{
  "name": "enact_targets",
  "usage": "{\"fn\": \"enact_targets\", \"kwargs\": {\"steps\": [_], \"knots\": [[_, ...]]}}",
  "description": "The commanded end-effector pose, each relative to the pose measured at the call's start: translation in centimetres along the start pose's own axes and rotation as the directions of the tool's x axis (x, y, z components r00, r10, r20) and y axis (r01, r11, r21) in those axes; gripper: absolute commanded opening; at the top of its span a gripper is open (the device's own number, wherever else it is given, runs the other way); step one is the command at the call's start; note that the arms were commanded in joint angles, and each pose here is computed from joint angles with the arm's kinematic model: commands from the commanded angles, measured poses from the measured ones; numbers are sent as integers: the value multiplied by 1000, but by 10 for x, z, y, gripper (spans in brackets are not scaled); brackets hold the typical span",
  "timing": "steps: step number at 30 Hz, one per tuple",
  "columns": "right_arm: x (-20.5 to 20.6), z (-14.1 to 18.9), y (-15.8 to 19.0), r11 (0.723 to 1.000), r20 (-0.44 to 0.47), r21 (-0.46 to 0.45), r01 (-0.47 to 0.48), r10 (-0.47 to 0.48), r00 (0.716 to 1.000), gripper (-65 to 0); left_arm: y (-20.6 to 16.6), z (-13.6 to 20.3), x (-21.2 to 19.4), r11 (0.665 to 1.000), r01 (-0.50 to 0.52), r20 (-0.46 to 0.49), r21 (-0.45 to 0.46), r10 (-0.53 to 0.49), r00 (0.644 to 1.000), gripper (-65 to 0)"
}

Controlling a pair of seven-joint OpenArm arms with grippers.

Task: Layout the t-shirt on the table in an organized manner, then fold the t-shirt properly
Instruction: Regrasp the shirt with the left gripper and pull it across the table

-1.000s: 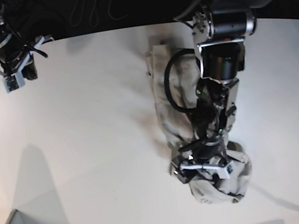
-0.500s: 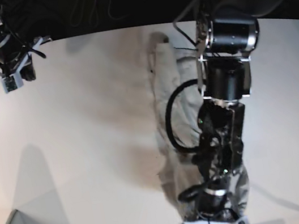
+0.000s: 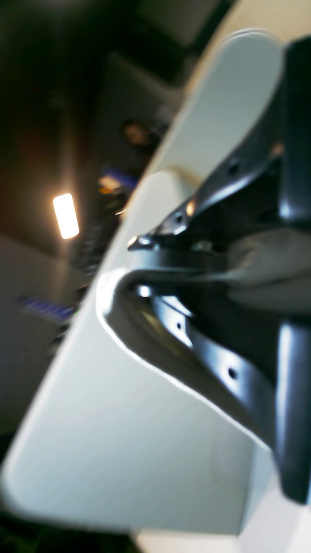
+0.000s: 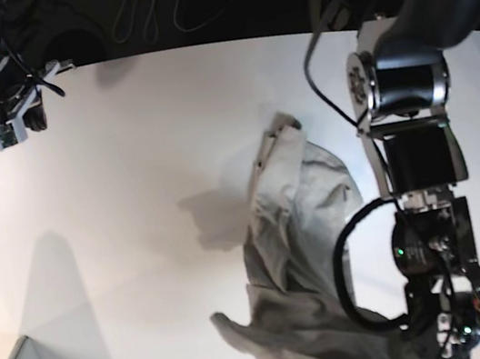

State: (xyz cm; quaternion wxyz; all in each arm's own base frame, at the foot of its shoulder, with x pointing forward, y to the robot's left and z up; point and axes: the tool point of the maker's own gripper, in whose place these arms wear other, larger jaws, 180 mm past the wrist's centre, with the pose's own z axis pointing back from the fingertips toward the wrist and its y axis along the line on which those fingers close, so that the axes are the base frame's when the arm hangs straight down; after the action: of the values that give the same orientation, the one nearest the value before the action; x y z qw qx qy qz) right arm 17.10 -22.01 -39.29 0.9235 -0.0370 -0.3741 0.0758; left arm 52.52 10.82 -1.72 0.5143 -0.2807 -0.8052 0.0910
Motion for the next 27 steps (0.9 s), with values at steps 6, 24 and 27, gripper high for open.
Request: {"fn": "enact_targets", "kwargs": {"steps": [6,24,27], "knots": [[7,4,-3,1000,32,-1,-6,6,999,-650,-1,-21,89,1000,22,204,-14,-19,979,-647],[-2,-1,-5,1000,-76,-7,-9,9,997,-650,-32,12,-48,978,-191,-92,-78,184,979,-647],[3,-3,-5,1000,-63,-8,-10,9,998,-650,-59,45,-111,962,-264,-220,-74,242,945,-646]]}}
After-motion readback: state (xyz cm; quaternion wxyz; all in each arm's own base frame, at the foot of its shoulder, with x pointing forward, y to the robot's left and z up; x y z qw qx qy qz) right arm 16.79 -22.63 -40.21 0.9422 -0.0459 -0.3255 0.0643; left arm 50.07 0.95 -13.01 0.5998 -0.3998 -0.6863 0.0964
